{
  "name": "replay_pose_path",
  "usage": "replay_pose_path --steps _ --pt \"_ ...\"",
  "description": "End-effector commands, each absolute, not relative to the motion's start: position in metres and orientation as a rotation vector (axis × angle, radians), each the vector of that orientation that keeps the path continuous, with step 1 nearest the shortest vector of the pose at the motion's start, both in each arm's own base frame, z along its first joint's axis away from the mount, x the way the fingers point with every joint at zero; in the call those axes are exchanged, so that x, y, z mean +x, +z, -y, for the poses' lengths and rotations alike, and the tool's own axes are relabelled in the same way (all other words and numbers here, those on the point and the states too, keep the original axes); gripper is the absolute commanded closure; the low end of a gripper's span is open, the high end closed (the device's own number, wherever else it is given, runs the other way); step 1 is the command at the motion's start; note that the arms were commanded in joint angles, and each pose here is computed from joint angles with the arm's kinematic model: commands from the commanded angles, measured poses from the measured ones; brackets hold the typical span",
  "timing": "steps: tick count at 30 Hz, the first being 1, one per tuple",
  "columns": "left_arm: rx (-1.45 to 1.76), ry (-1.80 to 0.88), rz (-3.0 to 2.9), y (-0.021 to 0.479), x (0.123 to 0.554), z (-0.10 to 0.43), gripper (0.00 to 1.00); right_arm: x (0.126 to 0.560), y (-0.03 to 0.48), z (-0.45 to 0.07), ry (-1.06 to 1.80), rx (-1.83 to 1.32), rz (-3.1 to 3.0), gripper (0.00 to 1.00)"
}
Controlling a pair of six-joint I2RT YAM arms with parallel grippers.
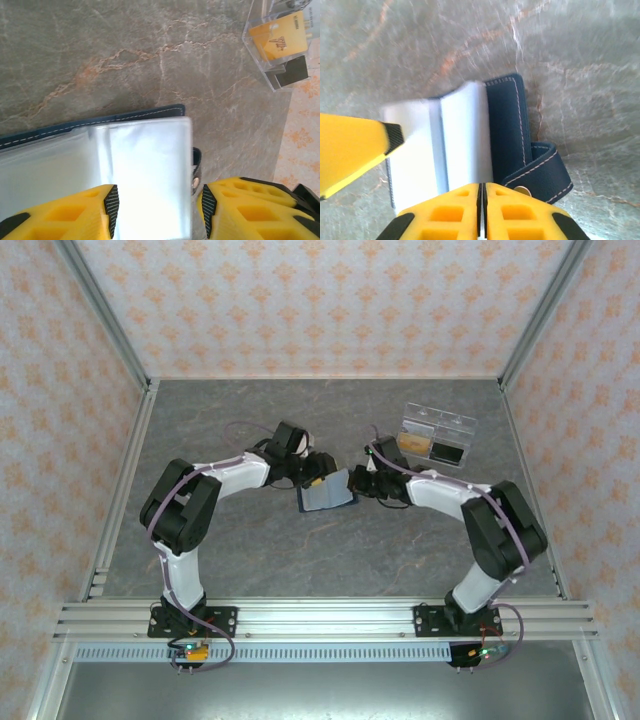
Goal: Take the credit cards out of the card holder
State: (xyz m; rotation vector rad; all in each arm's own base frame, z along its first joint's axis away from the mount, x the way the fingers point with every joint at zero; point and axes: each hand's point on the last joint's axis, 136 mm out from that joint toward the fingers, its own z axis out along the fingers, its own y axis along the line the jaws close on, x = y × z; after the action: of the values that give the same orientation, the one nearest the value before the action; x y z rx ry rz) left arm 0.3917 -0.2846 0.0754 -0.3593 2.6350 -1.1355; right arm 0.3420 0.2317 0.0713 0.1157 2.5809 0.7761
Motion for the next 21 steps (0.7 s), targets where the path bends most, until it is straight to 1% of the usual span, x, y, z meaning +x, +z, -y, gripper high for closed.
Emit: replay_pose_path --steps 1,2,4,6,9,11,12,13,15,17,21 --pt "-0.322 -1.194 -2.578 0.096 0.403 0.298 0.52 0.354 0.092 -0.222 0.733 0.142 -2.466 0.87" --pt "-0.335 -1.184 -2.607 0.084 0.403 0.299 0.54 0.353 0.095 -0.223 0.747 0.132 -2.451 0.86" --pt "-0.341 -1.177 -2.617 0.08 0.404 0.299 0.59 0.35 0.098 -0.232 0.804 0.074 -2.449 0.83" --pt "-0.35 -1.141 -2.62 0.08 0.406 0.295 0.63 0.344 0.095 -0.248 0.886 0.009 -2.49 0.84" --pt "-0.392 -1.05 -2.628 0.081 0.409 0.28 0.64 0.341 0.081 -0.262 0.92 -0.019 -2.555 0.84" --pt "-0.441 -0.966 -2.658 0.07 0.406 0.265 0.64 0.34 0.071 -0.265 0.895 -0.015 -2.6 0.84" --pt "-0.455 -0.941 -2.643 0.078 0.405 0.258 0.63 0.34 0.064 -0.265 0.876 -0.008 -2.629 0.84" --pt "-0.476 -0.906 -2.652 0.075 0.403 0.251 0.61 0.341 0.06 -0.264 0.862 0.002 -2.647 0.82" --pt "-0.52 -0.847 -2.666 0.069 0.396 0.239 0.56 0.34 0.051 -0.265 0.854 0.016 -2.683 0.76" --pt "-0.553 -0.822 -2.677 0.063 0.39 0.232 0.49 0.34 0.045 -0.265 0.846 0.033 -2.707 0.72" --pt "-0.563 -0.781 -2.698 0.061 0.38 0.224 0.45 0.341 0.034 -0.258 0.771 0.058 -2.75 0.66"
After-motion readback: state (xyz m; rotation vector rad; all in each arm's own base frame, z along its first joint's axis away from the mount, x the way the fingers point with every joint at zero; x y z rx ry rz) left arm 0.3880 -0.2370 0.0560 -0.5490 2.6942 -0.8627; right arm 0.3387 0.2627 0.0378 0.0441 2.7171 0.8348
